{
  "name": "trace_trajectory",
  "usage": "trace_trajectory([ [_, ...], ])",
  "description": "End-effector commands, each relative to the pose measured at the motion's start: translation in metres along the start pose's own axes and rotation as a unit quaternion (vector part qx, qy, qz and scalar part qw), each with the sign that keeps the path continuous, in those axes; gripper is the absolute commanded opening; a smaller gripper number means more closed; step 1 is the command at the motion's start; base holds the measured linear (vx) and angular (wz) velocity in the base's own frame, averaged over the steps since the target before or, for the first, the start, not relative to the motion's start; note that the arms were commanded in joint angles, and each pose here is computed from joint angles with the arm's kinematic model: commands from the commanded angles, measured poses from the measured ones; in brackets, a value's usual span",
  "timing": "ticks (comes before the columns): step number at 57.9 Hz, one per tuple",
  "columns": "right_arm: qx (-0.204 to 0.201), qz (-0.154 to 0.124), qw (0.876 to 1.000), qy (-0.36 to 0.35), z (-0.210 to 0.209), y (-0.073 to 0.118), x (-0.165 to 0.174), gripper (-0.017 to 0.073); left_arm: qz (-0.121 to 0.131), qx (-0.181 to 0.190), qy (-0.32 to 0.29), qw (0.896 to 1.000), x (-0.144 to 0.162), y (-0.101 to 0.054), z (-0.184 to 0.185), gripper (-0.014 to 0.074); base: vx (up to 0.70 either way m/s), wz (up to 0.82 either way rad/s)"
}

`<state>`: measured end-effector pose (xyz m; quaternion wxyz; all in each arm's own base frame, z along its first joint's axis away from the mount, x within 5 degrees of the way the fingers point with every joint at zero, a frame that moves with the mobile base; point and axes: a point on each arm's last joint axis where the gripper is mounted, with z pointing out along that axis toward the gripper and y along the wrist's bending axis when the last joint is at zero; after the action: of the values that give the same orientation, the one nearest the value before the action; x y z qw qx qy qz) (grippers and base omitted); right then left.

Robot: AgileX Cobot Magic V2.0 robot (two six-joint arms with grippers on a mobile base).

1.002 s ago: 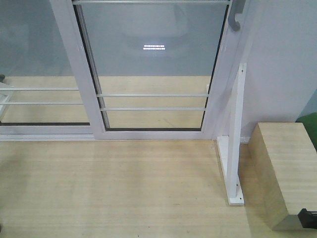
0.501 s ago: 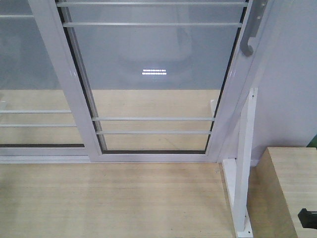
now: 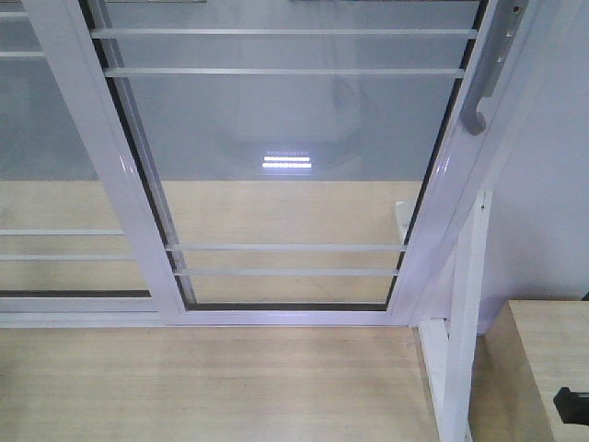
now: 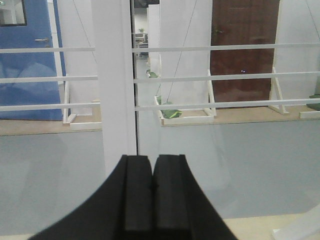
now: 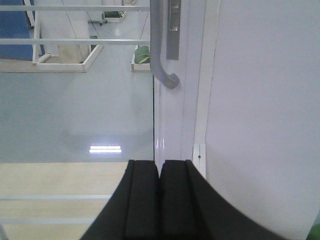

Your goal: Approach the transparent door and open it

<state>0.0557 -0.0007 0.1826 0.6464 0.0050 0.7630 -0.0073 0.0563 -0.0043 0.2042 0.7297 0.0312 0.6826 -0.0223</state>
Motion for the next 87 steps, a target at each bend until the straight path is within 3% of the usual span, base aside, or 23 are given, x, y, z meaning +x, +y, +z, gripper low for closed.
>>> trace_trajectory([
  [1, 0.004, -0.002, 0.999, -0.042, -0.0002, -0.0006, -0.0037, -0.0008, -0.009, 0.001, -0.03, 0.999, 0.0024, -0.0001, -0.0004, -0.0006, 0.12, 0.01],
  [87, 0.003, -0.002, 0.999, -0.042, -0.0002, -0.0004, -0.0038, -0.0008, -0.009, 0.001, -0.024, 1.0, 0.0033, -0.0001, 0.0003, -0.0006, 0.04, 0.0],
])
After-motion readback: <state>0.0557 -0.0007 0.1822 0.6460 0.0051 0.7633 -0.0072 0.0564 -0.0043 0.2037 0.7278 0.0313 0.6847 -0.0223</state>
